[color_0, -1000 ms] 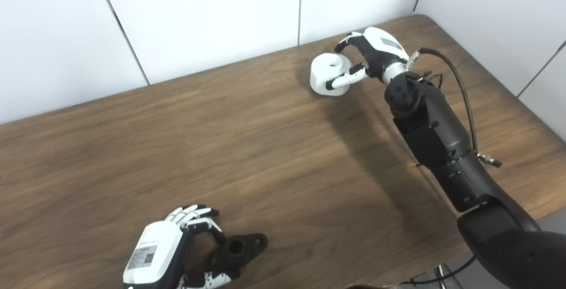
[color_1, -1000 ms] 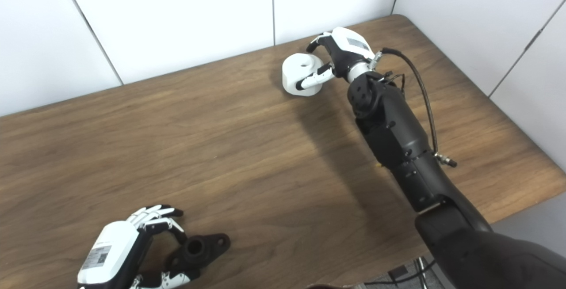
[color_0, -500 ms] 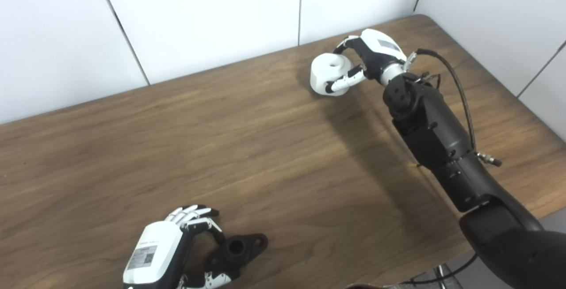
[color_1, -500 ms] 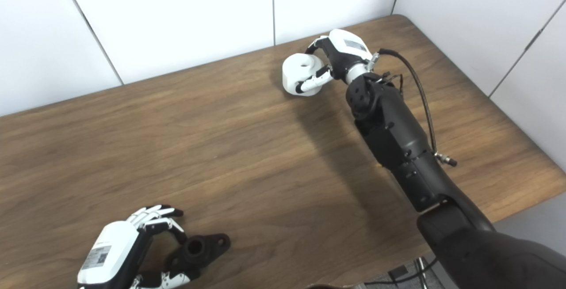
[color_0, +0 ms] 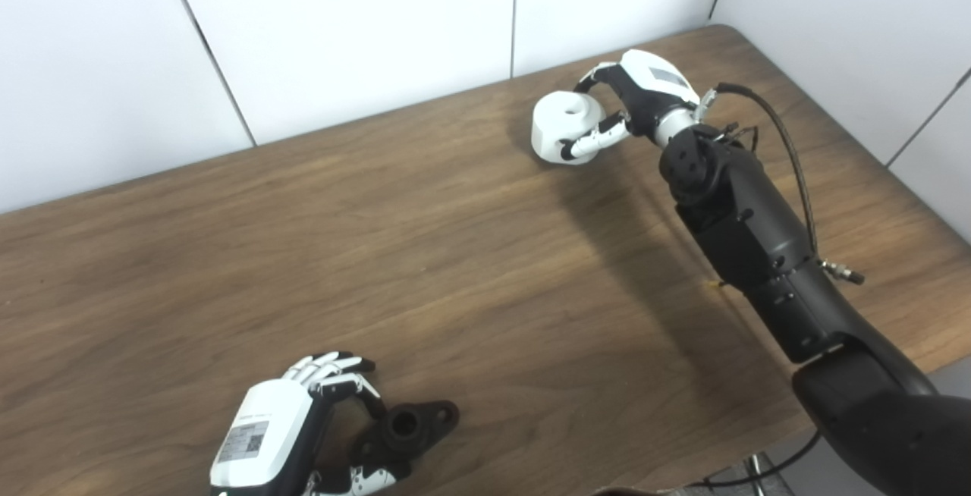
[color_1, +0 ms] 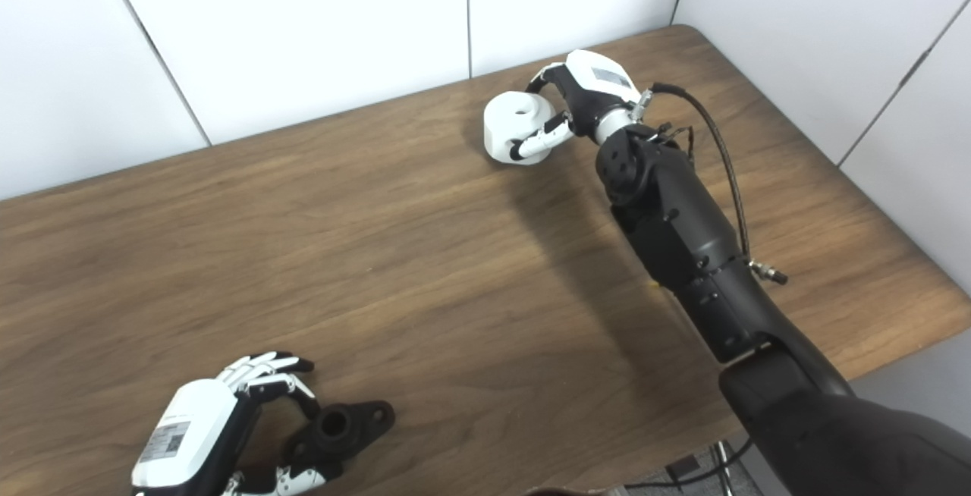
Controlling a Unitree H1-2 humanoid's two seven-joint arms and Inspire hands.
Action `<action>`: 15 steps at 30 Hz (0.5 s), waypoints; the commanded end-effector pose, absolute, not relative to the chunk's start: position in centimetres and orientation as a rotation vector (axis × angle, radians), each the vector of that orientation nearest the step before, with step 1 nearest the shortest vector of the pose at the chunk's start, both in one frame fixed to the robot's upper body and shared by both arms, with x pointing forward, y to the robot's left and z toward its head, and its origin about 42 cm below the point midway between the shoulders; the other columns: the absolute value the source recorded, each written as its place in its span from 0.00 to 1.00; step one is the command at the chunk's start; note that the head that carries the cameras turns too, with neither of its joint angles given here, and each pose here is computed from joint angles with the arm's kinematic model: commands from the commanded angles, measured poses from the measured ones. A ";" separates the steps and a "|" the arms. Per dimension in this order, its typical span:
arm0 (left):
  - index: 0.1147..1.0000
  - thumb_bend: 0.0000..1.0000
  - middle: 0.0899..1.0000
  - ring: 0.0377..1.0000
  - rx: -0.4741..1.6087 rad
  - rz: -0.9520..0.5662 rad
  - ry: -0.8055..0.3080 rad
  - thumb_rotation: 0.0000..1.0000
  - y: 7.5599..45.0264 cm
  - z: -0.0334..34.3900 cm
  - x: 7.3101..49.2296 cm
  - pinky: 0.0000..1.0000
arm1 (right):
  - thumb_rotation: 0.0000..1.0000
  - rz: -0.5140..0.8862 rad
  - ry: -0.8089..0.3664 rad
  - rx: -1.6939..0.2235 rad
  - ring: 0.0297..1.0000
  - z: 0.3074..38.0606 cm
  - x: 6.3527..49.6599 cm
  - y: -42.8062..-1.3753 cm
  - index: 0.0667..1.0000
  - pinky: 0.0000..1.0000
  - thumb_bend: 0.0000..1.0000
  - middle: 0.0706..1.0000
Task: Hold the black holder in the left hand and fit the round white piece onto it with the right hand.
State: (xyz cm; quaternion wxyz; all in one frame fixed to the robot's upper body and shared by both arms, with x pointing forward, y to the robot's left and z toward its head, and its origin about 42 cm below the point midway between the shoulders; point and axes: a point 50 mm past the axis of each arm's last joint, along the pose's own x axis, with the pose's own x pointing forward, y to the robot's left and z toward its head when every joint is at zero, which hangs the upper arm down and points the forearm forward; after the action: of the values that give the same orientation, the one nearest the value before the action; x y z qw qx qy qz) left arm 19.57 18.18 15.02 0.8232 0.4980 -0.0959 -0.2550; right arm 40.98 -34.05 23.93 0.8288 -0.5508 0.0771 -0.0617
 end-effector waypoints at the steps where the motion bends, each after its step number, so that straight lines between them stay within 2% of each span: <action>1: 0.42 0.52 0.77 0.85 1.064 -0.591 -0.105 0.05 18.6 13.9 18.6 0.87 | 0.30 -0.187 0.097 -1.190 0.94 26.6 41.5 -34.7 0.68 0.83 0.72 0.88; 15: 0.42 0.52 0.77 0.84 1.055 -0.586 -0.108 0.05 18.7 13.8 18.7 0.86 | 0.29 -0.184 0.103 -1.197 0.94 26.6 41.6 -34.6 0.63 0.83 0.70 0.87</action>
State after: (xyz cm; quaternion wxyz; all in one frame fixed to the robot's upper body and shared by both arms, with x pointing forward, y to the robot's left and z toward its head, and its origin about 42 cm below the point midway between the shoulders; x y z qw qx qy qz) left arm 19.60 18.22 15.04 0.8247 0.4960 -0.0956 -0.2543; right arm 40.98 -34.03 23.92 0.8291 -0.5504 0.0775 -0.0606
